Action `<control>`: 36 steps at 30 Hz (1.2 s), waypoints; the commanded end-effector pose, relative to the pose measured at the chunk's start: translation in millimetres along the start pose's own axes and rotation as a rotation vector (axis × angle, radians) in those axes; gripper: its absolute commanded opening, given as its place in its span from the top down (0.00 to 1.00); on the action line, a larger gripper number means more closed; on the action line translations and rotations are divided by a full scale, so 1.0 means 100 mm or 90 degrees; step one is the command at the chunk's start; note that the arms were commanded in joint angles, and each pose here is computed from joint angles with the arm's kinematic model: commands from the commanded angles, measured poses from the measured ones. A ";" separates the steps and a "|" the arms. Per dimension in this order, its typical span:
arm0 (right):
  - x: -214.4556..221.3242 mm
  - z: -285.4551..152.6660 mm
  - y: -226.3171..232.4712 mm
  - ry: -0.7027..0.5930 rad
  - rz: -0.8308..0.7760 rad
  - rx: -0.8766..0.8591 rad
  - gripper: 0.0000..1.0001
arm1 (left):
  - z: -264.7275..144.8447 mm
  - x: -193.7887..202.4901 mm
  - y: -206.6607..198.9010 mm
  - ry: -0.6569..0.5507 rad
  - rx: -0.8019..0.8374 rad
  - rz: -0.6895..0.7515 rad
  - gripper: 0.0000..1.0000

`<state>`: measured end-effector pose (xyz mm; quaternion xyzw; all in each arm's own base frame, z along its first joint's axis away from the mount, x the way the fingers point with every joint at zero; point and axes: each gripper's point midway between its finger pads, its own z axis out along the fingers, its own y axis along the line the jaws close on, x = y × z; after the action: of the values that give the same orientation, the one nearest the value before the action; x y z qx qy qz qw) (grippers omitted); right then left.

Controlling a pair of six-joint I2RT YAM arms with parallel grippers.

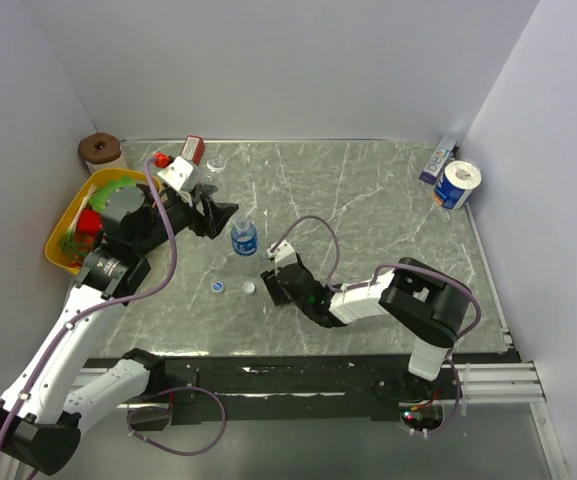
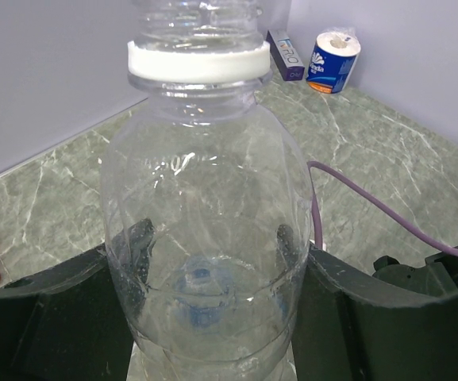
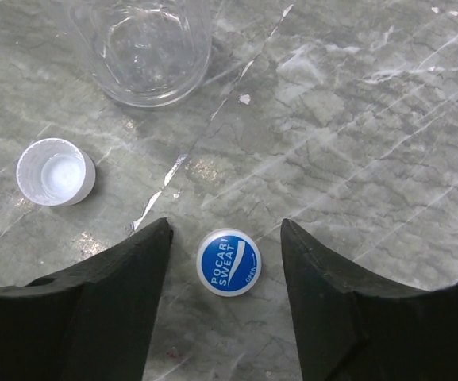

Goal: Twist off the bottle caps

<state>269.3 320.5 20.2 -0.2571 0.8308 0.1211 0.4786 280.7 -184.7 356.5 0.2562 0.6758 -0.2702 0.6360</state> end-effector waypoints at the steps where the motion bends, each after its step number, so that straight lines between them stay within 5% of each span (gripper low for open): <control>1: -0.07 -0.05 -0.04 -0.018 0.001 0.014 0.32 | 0.00 -0.12 0.00 -0.029 0.003 0.011 0.35; 4: -0.23 -0.17 -0.05 -0.044 0.009 0.013 0.31 | 0.00 -0.13 0.00 -0.031 0.001 0.013 0.35; 5: -0.27 -0.23 -0.07 -0.048 0.009 0.013 0.22 | 0.00 -0.13 0.01 -0.031 -0.001 0.013 0.35; 8: -0.70 -0.53 -0.16 -0.109 0.031 0.020 0.16 | 0.00 -0.13 0.01 -0.032 0.000 0.014 0.35; 16: -1.72 -1.69 -0.72 -0.233 0.092 0.033 0.13 | 0.02 -0.09 -0.20 -0.032 0.081 0.033 0.35; 20: -2.33 -2.14 -0.86 -0.225 0.132 -0.075 0.22 | 0.01 -0.06 -0.53 -0.037 0.173 0.077 0.36; 26: -3.39 -2.96 -0.58 -0.265 0.117 -0.257 0.22 | 0.10 0.02 -0.81 -0.007 0.210 0.092 0.37; 36: -3.62 -2.86 -0.15 -0.219 0.142 -0.395 0.27 | 0.13 0.02 -0.95 -0.004 0.232 0.080 0.40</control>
<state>225.8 269.9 501.1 -0.2509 0.6594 0.4278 0.5651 225.8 -261.2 328.4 0.4075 0.6254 -0.3467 0.5680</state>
